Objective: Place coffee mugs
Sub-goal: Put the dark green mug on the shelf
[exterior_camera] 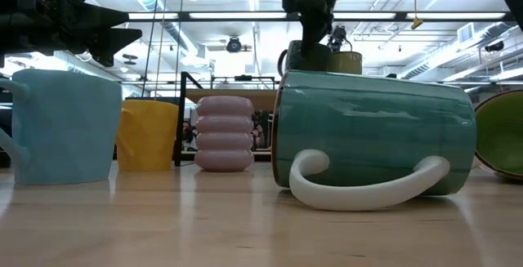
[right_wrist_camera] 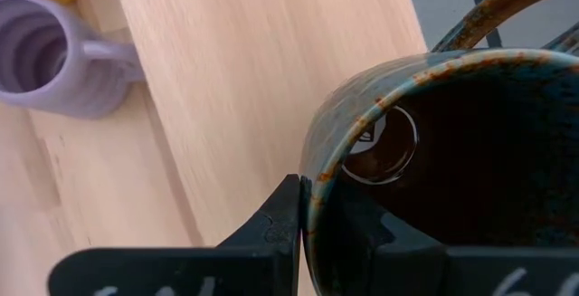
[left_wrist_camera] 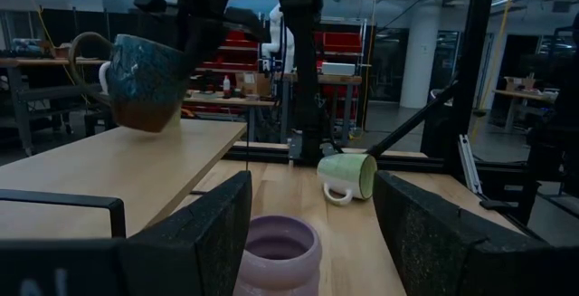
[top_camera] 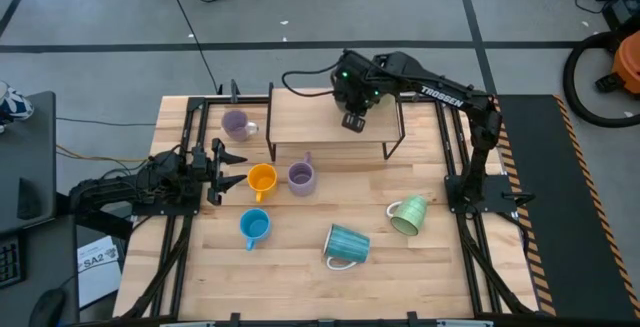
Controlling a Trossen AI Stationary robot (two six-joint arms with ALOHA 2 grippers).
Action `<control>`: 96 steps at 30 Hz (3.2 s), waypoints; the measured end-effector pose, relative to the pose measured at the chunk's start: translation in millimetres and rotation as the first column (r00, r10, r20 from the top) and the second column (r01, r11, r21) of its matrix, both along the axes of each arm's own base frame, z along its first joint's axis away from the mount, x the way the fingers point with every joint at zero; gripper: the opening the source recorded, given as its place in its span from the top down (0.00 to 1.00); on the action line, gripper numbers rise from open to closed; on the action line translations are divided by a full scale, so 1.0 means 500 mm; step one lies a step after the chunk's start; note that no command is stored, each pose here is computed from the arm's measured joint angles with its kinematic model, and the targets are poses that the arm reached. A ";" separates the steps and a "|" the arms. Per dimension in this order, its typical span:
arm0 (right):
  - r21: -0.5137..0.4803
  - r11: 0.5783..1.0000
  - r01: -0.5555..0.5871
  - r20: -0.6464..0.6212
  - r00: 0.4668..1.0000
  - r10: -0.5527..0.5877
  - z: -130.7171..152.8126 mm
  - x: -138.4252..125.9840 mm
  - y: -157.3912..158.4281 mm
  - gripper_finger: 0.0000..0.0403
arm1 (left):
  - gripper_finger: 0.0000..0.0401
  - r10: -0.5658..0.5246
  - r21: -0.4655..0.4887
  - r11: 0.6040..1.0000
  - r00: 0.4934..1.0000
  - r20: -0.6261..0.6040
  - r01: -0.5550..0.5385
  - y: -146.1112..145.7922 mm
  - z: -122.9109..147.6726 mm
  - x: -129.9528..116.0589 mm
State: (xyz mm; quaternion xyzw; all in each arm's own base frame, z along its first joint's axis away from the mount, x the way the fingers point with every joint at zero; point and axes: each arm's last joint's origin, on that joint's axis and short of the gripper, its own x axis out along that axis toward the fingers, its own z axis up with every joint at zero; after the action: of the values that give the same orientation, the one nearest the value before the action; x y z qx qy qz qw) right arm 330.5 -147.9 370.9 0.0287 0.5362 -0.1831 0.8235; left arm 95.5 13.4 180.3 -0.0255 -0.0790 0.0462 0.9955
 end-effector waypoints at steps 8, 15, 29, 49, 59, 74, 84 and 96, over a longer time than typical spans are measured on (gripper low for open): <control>-0.002 1.000 0.004 0.006 1.000 -0.004 0.000 0.000 -0.003 0.88 | 0.41 0.000 0.000 1.000 1.000 0.000 0.000 0.000 0.000 0.000; -0.001 1.000 0.006 0.007 1.000 -0.006 0.001 0.000 -0.003 0.88 | 0.41 0.000 0.000 1.000 1.000 0.000 0.000 0.000 0.000 0.000; 0.000 1.000 0.008 0.008 1.000 -0.008 0.001 0.000 -0.003 0.88 | 0.41 0.000 0.000 1.000 1.000 0.000 0.000 0.000 0.000 0.000; 0.041 0.999 0.009 -0.006 1.000 -0.009 -0.027 -0.004 -0.016 0.88 | 0.41 0.000 0.000 1.000 1.000 0.000 0.000 0.000 0.000 0.000; 0.029 1.000 0.012 0.019 1.000 -0.013 -0.027 0.001 -0.021 0.87 | 0.41 0.000 0.000 1.000 1.000 -0.001 0.000 0.000 0.000 0.000; -0.053 0.998 0.039 -0.005 0.999 -0.040 -0.028 0.003 -0.029 0.77 | 0.41 0.000 -0.001 1.000 1.000 -0.006 0.000 0.000 -0.001 0.000; -0.089 0.994 0.069 0.005 0.998 -0.069 -0.026 0.001 -0.041 0.72 | 0.41 0.000 -0.001 1.000 1.000 -0.006 0.000 0.000 -0.001 0.000; -0.123 0.989 0.084 0.033 0.996 -0.081 -0.021 -0.007 -0.073 0.65 | 0.41 0.000 -0.002 1.000 1.000 -0.016 0.000 0.000 -0.003 0.000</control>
State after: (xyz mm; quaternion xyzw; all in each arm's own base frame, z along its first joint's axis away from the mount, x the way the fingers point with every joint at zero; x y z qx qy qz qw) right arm 327.0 -184.4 360.3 0.0022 0.5104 -0.2495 0.8229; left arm 95.8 13.5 178.7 -0.0263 -0.0711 0.0465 0.9960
